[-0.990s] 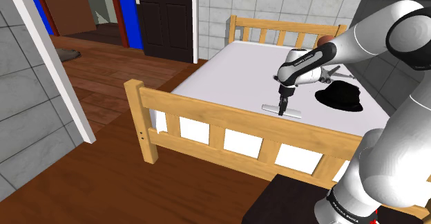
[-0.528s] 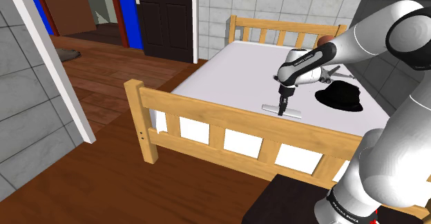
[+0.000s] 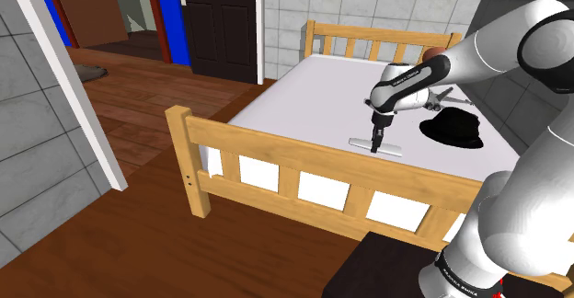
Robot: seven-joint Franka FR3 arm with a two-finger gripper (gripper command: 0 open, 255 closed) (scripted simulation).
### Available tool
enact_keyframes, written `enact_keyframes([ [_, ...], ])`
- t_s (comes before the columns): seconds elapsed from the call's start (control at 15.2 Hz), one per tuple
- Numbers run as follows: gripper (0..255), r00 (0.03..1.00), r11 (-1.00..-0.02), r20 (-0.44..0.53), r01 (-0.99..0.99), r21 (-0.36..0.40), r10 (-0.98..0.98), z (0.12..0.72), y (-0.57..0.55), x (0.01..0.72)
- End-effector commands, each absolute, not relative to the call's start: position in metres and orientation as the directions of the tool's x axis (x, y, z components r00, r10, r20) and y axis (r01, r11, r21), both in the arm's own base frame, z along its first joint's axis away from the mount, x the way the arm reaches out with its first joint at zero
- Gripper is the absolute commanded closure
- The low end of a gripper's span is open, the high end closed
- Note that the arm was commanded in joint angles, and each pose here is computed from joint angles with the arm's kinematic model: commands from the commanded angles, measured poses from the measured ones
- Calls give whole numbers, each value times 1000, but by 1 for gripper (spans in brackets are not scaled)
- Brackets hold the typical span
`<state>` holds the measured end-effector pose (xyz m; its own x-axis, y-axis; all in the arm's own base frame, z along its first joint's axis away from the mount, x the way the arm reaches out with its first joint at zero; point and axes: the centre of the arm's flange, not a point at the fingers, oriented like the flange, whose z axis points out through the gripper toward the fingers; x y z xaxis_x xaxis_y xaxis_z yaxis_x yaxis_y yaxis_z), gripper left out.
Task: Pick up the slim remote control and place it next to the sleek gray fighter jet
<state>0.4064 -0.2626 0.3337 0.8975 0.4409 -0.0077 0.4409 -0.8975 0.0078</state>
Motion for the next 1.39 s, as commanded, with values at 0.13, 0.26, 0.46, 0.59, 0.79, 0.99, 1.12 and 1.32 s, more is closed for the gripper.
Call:
enact_keyframes([
  [0.13, 255, 898, -898, -8, 441, 8, 441, 354, -262, 406],
  [0.26, 255, 898, -898, -8, 441, 8, 441, 364, -262, 406],
  [0.46, 255, 898, -898, -8, 441, 8, 441, 380, -262, 406],
  [0.59, 255, 898, -898, -8, 441, 8, 441, 391, -262, 406],
  [0.79, 255, 898, -898, -8, 441, 8, 441, 407, -262, 406],
  [0.99, 255, 898, -898, -8, 441, 8, 441, 423, -262, 406],
  [1.12, 255, 898, -898, -8, 441, 8, 441, 433, -262, 406],
  [1.32, 255, 898, -898, -8, 441, 8, 441, 449, -262, 406],
])
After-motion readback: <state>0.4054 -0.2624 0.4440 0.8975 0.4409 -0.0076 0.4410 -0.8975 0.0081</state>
